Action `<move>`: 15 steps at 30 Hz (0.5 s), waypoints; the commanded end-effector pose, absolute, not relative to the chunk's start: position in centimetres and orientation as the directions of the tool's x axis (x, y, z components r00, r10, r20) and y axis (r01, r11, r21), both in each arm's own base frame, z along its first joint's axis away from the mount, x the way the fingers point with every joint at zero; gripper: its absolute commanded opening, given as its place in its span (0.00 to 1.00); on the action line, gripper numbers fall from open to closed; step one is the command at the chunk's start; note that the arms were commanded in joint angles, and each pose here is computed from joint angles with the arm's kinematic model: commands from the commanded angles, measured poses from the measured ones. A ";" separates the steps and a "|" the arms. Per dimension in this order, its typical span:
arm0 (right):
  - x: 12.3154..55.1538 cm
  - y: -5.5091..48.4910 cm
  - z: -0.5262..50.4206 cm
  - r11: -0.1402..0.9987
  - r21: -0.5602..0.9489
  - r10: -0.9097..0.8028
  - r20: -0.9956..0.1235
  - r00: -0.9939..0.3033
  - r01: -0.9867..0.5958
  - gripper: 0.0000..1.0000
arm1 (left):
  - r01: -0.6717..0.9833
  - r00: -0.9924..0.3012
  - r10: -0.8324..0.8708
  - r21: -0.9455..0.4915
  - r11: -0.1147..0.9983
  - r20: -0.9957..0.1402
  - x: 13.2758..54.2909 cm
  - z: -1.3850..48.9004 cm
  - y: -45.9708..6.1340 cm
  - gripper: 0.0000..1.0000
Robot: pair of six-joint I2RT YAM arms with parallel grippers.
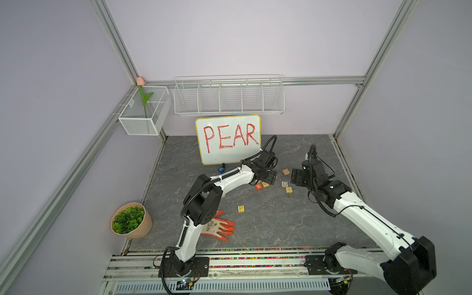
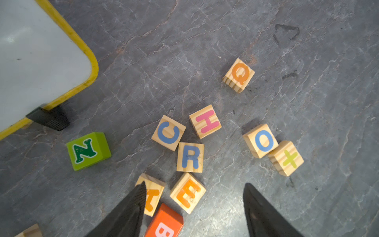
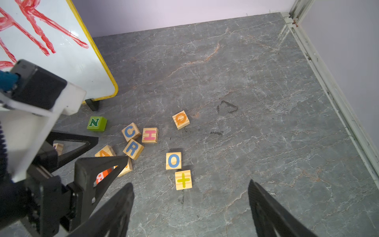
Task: Spell the uppercase word “pear” with letter blocks
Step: Pick up the letter block from the center of the board.
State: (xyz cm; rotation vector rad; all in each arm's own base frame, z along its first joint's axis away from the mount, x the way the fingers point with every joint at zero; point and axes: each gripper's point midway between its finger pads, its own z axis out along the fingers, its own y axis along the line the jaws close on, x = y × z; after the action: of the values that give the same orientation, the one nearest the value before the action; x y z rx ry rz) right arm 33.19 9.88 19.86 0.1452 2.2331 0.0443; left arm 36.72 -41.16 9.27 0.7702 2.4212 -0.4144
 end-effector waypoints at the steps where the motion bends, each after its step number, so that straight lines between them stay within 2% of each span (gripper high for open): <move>1: 33.7 9.0 19.8 0.991 0.074 0.123 -0.802 -0.585 0.107 0.89 | 0.672 -0.655 0.501 -0.133 0.729 -0.566 35.5 7.5 -41.7 0.75; 5: 33.4 8.8 18.1 0.993 0.052 0.104 -0.788 -0.607 0.103 0.89 | 0.725 -0.628 0.554 -0.153 0.671 -0.547 34.8 6.1 -42.6 0.75; 15: 33.3 8.5 18.3 0.995 0.037 0.083 -0.792 -0.605 0.088 0.89 | 0.720 -0.628 0.565 -0.124 0.683 -0.536 35.5 4.5 -42.6 0.74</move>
State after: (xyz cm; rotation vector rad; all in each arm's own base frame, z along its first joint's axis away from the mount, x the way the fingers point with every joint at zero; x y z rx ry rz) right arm 33.23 8.79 18.02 0.1277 2.2406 -0.0010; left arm 35.02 -42.18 3.88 0.9611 2.4757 -0.4645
